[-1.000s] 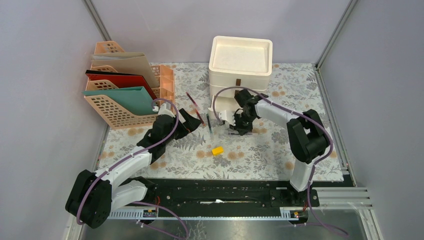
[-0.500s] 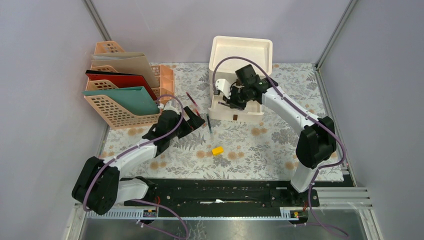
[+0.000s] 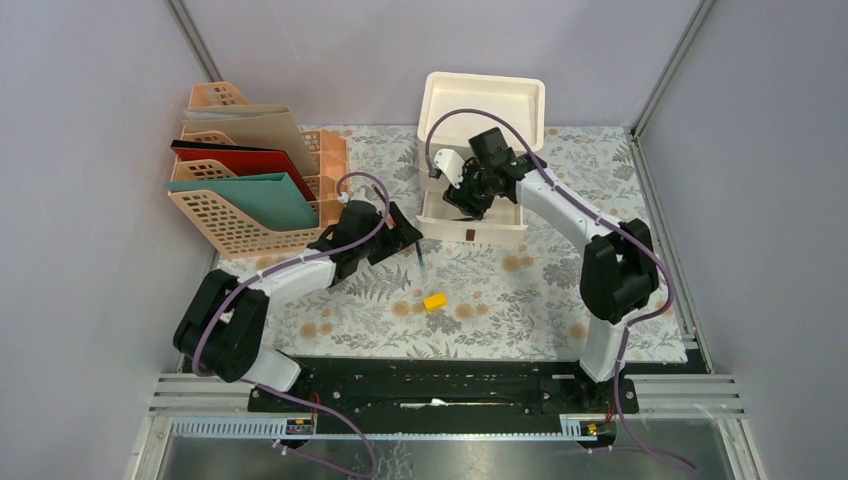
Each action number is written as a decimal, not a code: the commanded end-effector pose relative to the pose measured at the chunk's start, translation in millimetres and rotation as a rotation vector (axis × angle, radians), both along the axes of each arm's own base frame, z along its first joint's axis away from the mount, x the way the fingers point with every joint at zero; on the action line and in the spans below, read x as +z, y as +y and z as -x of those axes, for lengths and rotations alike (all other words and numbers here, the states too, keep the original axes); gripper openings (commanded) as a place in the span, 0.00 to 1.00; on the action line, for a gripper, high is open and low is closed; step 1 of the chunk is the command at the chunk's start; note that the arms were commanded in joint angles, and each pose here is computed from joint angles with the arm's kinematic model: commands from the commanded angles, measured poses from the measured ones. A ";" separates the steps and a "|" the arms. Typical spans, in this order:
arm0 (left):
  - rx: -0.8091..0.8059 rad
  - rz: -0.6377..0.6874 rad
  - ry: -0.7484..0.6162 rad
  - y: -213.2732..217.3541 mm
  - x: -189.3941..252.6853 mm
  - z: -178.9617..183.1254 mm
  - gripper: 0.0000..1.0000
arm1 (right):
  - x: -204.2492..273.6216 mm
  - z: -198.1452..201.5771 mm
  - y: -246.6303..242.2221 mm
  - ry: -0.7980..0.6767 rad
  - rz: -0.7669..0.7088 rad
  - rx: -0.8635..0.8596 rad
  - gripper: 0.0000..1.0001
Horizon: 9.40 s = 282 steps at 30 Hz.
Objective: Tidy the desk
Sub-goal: Place the stationery in the drawer, then pick up the stationery from the center of the board, then place the stationery in the drawer, then pick up the stationery from the center of the board.
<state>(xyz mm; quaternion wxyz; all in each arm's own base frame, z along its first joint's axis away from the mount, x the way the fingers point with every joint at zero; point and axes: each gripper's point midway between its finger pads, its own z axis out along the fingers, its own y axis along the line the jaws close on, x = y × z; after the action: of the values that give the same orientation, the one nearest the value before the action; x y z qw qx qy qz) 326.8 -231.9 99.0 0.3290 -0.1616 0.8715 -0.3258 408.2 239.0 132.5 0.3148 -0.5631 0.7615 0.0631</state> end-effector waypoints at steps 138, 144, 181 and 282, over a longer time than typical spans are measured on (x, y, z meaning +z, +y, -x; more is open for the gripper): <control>0.026 0.196 -0.211 17.3 81.6 5.8 0.98 | 4.9 24.5 -59.2 -0.044 -0.018 -0.236 0.01; 0.074 -0.023 -0.014 18.1 34.3 -1.8 0.90 | -13.7 18.5 -67.6 -0.050 0.053 -0.242 0.02; 0.087 -0.503 0.321 -16.4 -90.6 -10.8 0.41 | -1.0 12.9 -59.4 -0.016 -0.089 -0.296 0.90; -0.106 0.481 -0.344 -62.7 149.3 0.4 0.00 | 82.9 133.3 56.3 0.668 -0.777 0.070 1.00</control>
<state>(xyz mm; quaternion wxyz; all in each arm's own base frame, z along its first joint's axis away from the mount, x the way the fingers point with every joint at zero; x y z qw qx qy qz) 319.9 -289.2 233.1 0.3906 -0.1493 0.7277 -0.5438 282.0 285.3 180.0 0.2309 -0.3633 0.7609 0.4855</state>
